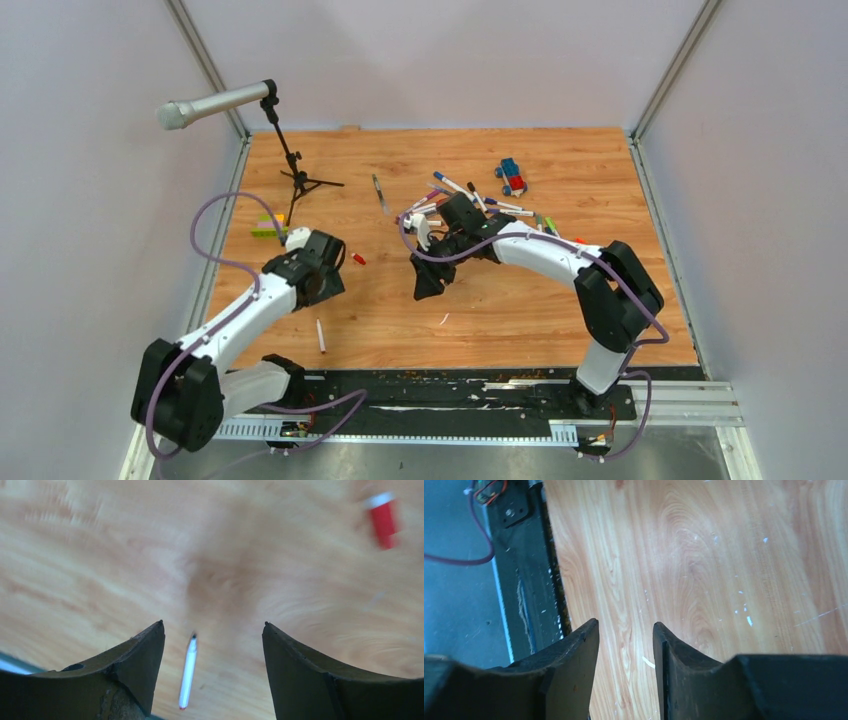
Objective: Open the pen caps
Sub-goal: Adjust the pen at the center of the board.
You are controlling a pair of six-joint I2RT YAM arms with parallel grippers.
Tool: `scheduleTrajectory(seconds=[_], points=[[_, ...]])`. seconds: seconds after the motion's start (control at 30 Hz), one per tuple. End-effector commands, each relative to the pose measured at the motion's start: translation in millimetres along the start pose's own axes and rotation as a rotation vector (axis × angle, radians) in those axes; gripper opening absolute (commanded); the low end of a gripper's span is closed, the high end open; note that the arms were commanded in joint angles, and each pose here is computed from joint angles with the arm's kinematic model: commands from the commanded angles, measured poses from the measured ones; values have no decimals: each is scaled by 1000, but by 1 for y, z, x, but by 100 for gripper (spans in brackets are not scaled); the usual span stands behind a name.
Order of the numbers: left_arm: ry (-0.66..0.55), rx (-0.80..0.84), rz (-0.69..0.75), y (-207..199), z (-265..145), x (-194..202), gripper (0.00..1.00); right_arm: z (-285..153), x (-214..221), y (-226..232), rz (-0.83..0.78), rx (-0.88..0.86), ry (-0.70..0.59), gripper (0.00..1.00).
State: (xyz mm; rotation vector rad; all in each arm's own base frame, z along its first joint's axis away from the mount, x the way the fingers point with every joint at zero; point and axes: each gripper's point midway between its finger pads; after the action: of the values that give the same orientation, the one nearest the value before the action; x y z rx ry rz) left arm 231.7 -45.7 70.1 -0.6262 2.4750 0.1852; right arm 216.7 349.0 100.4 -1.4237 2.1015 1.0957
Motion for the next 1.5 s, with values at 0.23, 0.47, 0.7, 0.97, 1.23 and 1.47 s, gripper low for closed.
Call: scheduleTrajectory(seconds=[0.23,0.47,0.7,0.97,1.23,1.47], points=[[131,-88,-265,56,9,61,77,-49,-27,27,-115,-205,-145,51],[193,-127,-360,79,5,93,62,-68,-34,20,-93,-199,-204,51],[216,-81,-358,73,5,97,56,-73,-37,21,-92,-204,-222,51],[300,-22,-289,61,0,106,31,-75,-39,23,-93,-216,-228,51],[363,42,-217,45,2,109,11,-77,-40,24,-95,-219,-234,51],[319,164,-159,-6,1,84,4,-80,-41,22,-93,-217,-240,51]])
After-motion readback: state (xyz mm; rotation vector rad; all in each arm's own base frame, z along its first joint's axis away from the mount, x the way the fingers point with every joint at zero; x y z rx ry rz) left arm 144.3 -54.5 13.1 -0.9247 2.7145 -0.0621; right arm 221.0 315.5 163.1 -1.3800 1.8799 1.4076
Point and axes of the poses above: each gripper's point midway between its finger pads, its own z axis out along the fingers, its own y axis along the line the jaws close on, x = y × z, and after that the axes turned 3 degrees about -z, right-handed
